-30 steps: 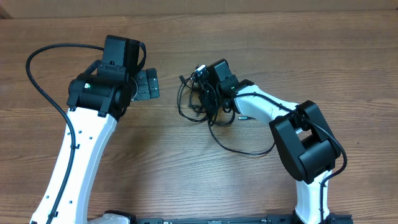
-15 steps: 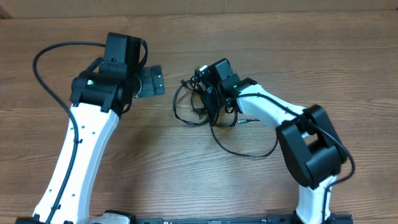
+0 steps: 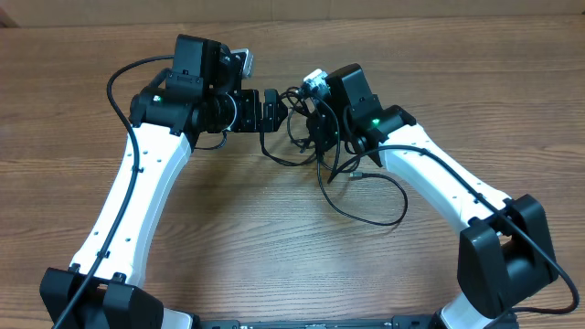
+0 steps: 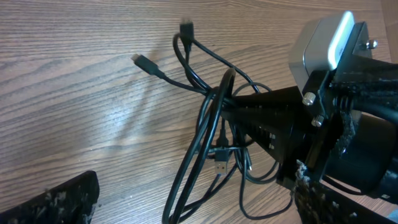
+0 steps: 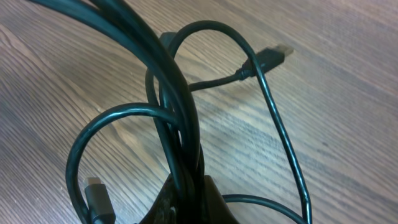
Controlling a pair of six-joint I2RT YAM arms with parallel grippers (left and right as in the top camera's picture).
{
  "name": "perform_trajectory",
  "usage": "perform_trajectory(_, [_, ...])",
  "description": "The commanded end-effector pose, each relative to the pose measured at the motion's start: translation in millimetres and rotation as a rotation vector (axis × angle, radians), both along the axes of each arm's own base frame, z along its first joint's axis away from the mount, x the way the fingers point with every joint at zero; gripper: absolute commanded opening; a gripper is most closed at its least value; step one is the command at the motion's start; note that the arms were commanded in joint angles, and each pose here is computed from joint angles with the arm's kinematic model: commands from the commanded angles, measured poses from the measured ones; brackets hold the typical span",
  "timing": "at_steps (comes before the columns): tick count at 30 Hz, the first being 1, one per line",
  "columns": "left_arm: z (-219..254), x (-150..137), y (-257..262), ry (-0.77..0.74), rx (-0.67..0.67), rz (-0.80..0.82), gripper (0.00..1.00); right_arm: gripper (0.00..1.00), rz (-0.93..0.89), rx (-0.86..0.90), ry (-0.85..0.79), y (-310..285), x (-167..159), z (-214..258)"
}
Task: Untangle cables
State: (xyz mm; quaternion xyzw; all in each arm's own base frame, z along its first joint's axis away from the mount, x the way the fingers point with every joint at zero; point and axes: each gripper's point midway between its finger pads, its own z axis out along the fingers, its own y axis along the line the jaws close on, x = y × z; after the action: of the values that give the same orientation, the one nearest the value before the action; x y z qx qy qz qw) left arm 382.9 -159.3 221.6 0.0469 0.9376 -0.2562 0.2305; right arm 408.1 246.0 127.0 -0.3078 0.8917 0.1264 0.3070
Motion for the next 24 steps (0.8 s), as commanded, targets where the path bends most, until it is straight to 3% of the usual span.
perform_trajectory(1, [-5, 2, 2, -0.010, 0.040, -0.002, 1.00, 0.04, -0.002, 0.037, -0.039, 1, 1, 24])
perform_trajectory(11, [-27, 9, 4, 0.031, 0.084, 0.012, 1.00, 0.04, 0.011, 0.091, -0.099, 1, -8, 64])
perform_trajectory(24, [-84, 20, -46, 0.097, 0.092, -0.068, 1.00, 0.04, 0.040, 0.113, -0.070, 4, -18, 67])
